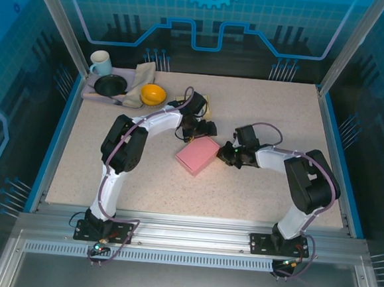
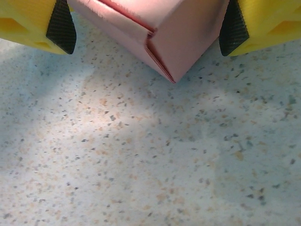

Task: Fold the paper box

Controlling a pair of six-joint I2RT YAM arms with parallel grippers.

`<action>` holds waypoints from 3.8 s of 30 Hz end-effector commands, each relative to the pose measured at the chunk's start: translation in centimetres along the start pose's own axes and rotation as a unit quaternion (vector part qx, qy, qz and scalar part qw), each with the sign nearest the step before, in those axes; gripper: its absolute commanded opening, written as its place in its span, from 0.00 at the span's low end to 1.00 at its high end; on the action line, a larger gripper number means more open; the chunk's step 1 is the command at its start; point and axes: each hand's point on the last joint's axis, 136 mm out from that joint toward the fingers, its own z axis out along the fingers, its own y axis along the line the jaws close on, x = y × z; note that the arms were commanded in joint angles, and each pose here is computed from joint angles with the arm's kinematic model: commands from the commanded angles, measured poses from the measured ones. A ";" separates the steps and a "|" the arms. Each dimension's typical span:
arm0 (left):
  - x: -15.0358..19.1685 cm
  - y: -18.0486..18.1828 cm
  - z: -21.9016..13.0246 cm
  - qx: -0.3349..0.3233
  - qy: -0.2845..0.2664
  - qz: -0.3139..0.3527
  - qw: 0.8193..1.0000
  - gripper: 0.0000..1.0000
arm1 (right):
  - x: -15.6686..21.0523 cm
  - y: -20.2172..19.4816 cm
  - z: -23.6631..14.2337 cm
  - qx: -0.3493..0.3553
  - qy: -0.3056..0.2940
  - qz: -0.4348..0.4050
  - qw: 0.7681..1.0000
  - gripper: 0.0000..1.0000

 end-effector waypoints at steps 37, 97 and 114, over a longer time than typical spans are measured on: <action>13.3 10.2 -13.1 -0.038 -0.125 -0.309 0.942 0.99 | -10.0 10.3 -16.1 -0.012 -0.118 -0.289 0.950 1.00; -2.0 8.0 -5.7 -0.025 -0.180 -0.129 0.975 0.67 | -2.8 8.4 2.6 -0.012 0.011 -0.244 0.970 0.36; -2.5 10.7 -5.9 -0.061 -0.177 -0.147 0.971 0.79 | -4.7 7.7 1.5 0.017 -0.001 -0.231 0.973 0.55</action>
